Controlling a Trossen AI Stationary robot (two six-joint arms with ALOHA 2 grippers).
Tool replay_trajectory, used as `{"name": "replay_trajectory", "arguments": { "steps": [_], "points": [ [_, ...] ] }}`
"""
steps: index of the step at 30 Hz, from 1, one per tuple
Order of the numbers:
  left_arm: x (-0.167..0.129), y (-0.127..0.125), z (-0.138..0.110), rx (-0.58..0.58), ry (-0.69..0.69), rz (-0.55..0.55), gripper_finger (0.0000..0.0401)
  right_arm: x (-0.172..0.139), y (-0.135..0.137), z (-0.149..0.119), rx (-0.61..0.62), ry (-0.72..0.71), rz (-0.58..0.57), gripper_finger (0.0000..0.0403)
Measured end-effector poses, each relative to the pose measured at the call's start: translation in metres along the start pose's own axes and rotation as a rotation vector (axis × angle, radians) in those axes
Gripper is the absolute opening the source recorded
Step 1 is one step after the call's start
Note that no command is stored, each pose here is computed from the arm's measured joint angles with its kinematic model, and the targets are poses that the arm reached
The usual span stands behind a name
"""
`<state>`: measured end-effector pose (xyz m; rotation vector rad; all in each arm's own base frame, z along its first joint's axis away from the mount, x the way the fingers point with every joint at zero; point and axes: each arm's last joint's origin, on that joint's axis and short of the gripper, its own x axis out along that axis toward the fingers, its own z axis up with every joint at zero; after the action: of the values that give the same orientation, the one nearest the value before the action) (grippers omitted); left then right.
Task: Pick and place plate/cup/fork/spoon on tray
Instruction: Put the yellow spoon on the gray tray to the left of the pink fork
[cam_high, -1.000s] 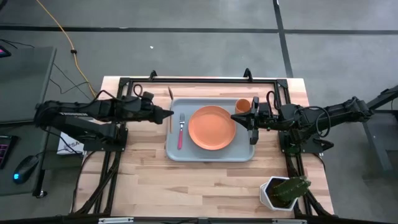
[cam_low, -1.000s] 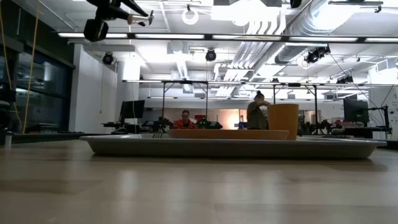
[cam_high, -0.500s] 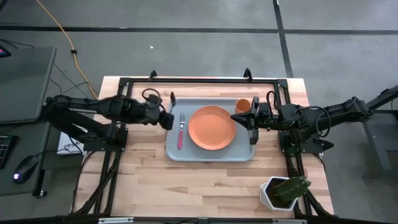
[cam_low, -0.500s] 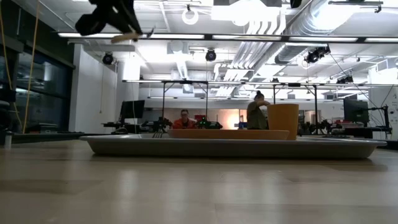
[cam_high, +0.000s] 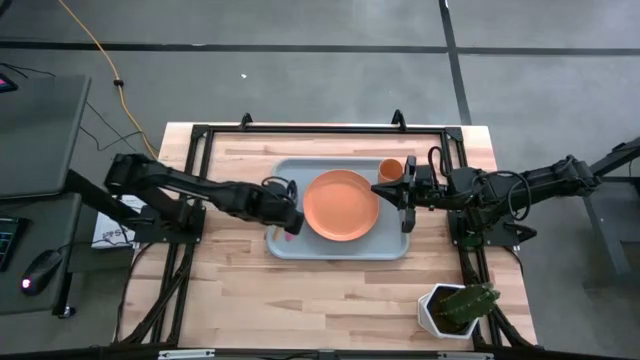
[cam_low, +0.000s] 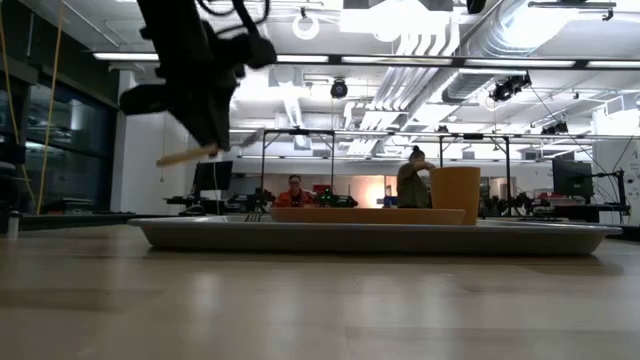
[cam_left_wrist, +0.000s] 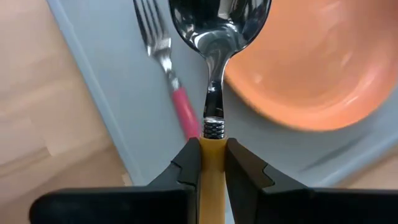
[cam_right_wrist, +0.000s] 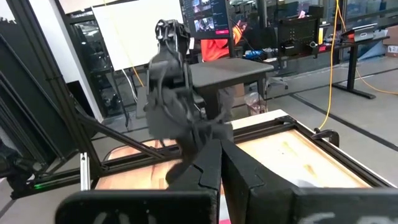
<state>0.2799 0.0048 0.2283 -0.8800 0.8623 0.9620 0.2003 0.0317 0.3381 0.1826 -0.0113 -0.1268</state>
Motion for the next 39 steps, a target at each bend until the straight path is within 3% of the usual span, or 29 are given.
{"name": "replay_trajectory", "arguments": {
  "steps": [6, 17, 20, 24, 28, 39],
  "points": [
    [0.028, -0.005, -0.003, 0.002, 0.069, 0.055, 0.0038, 0.0, 0.0, -0.002, -0.004, 0.018, -0.003, 0.0],
    [0.051, 0.006, 0.017, -0.036, 0.1, 0.087, 0.0039, 0.0, -0.001, -0.004, 0.015, 0.04, -0.008, 0.0],
    [0.061, 0.019, 0.015, -0.083, 0.133, 0.084, 0.0039, 0.0, -0.001, -0.004, 0.016, 0.04, -0.007, 0.0],
    [0.07, 0.033, 0.009, -0.179, 0.157, 0.001, 0.0039, 0.0, -0.001, -0.005, 0.015, 0.042, -0.008, 0.0],
    [0.072, 0.035, 0.007, -0.24, 0.142, -0.061, 0.0038, 0.0, -0.001, -0.005, 0.011, 0.045, -0.008, 0.0],
    [0.081, 0.051, -0.003, -0.331, 0.152, 0.017, 0.0036, 0.0, -0.001, -0.005, 0.011, 0.045, -0.008, 0.0]
  ]
}}
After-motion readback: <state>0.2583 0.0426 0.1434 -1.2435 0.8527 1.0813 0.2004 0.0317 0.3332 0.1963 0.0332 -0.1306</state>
